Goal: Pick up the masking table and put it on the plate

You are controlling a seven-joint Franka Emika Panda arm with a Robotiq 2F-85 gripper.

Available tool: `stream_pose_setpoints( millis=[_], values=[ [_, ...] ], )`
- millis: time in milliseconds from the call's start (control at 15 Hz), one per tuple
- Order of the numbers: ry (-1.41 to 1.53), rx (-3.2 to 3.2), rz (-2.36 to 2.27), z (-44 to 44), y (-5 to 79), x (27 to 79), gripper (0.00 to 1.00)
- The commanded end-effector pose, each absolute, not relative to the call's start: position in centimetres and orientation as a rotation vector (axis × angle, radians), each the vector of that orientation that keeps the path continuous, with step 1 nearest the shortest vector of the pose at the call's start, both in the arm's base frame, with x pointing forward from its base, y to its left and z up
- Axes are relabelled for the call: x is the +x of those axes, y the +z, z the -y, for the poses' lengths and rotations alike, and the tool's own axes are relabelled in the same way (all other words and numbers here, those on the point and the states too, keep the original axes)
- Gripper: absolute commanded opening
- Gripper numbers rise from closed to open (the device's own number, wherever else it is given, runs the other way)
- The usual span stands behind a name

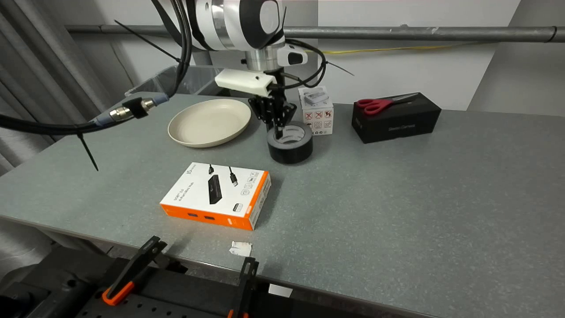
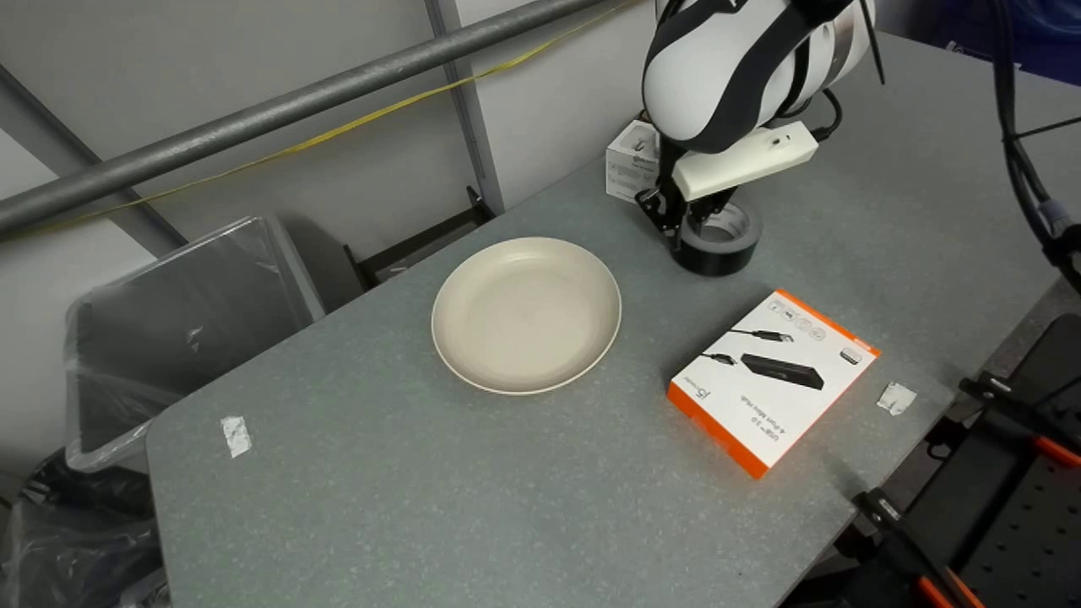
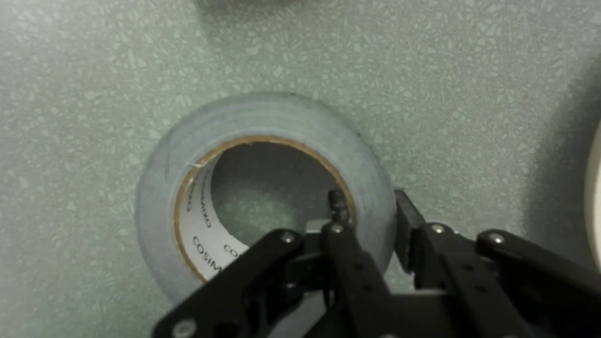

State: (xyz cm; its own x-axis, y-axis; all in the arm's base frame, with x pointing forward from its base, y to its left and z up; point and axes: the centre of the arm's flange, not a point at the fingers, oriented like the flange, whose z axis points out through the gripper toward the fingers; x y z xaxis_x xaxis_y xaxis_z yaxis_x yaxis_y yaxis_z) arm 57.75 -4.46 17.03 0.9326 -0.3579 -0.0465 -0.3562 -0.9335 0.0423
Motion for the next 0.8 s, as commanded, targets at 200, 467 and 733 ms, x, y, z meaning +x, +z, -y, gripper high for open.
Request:
stream_pose_setpoints(
  millis=[200, 467, 733],
  values=[
    [0.051, 3.142, 0.429, -1.0, 25.8, 56.3, 0.06],
    [0.011, 3.159, 0.351, -2.5, 25.2, 56.8, 0.06],
    [-0.013, 3.162, 0.344, -2.6, 24.9, 56.6, 0.26]
  ],
)
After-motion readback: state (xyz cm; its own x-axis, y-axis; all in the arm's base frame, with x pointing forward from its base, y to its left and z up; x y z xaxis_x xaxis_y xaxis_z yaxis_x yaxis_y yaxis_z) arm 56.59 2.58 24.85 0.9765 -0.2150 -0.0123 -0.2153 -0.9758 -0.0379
